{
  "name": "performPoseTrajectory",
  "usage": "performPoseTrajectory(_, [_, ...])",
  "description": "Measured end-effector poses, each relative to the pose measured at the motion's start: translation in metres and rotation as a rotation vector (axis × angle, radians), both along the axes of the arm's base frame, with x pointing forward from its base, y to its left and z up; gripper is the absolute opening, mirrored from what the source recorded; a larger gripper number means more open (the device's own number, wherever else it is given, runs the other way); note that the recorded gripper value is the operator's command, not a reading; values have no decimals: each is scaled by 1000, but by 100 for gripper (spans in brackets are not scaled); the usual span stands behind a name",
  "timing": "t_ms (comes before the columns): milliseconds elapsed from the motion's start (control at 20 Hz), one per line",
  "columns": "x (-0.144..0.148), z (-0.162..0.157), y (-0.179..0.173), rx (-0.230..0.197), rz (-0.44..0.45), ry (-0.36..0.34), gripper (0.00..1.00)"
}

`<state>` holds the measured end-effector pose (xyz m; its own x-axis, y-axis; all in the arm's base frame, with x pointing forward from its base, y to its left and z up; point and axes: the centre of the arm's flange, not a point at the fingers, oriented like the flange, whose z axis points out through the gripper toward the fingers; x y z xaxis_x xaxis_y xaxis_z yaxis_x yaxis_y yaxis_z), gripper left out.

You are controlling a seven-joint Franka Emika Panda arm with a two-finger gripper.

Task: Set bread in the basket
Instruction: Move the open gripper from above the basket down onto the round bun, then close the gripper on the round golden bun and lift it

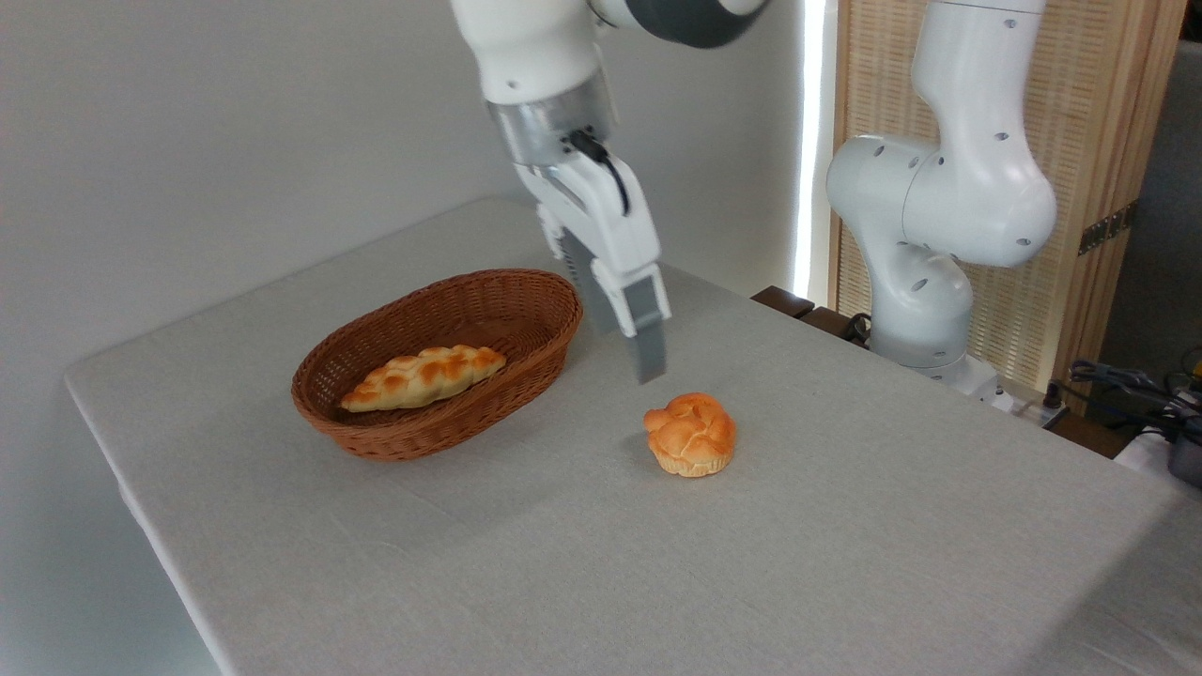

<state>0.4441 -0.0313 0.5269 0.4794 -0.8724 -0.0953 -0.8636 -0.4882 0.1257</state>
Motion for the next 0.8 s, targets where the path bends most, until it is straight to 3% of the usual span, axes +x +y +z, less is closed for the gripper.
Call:
performPoseTrajectory(200, [-29, -34, -4, 4, -29, 38, 100])
performPoseTrajectory(400, [-37, -66, -8, 5, -40, 44, 100])
performPoseTrajectory(600, [-40, -85, 0, 83, -78, 34, 100])
performPoseTrajectory(800, [-44, -99, 2, 89, -84, 48, 99])
